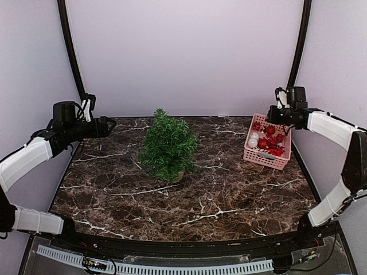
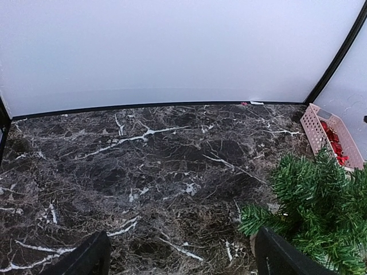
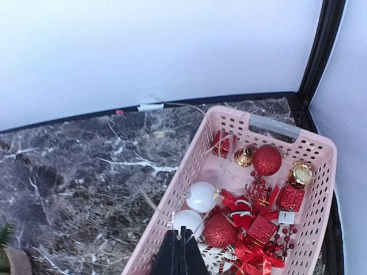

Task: Decorate the small christmas tree
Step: Pick up the light string from the bin.

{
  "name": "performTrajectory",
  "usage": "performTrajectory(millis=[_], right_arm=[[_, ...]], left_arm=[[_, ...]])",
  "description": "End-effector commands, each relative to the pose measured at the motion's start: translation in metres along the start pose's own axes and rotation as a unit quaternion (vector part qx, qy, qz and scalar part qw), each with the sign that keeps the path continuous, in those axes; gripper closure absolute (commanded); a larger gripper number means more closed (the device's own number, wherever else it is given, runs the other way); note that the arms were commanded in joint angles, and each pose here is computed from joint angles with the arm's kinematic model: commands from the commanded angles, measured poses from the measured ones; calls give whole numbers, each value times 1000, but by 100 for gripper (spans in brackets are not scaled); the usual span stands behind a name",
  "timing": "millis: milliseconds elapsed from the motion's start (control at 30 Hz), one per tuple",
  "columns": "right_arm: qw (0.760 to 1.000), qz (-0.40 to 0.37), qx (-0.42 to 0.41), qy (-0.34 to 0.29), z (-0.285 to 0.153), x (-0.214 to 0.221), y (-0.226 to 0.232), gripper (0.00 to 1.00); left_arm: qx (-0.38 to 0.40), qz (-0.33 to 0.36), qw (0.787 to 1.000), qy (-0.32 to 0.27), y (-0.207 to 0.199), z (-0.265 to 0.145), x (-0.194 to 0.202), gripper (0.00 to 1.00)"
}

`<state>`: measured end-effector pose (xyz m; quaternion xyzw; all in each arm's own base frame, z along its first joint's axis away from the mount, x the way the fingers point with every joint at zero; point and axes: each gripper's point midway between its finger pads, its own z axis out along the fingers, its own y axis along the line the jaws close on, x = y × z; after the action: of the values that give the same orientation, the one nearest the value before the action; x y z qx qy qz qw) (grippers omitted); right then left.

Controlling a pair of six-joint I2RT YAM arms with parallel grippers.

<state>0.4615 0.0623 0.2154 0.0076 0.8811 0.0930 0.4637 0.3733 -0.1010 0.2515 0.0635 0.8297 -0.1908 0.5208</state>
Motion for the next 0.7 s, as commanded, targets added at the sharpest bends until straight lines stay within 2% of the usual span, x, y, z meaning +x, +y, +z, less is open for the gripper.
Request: performTrajectory(millis=[0,33,167,400,567,667], right_arm=[[995,42,-18,-84,-44,-42,11,100],[994,44,-26,-98,-52,-46,14,100],[987,54,-58,-143,-94,-70,29,100],[974,21,-91,-207,-175,-123,52,100],[962,18,-144,-233,-209,-154,74,100],[950,22,-180,-255,-230,-170,88,100]], left_arm=[[-3,14,1000,-9,-3,-6,-16,12],[2,8,1000,-6,-5,-10,-17,13],[43,28,997,-59,-30,-35,-39,12],[78,72,987,-117,-62,-75,-64,12],[111,70,982,-133,-95,-87,-68,12],[162,59,977,-128,-131,-87,-65,12]])
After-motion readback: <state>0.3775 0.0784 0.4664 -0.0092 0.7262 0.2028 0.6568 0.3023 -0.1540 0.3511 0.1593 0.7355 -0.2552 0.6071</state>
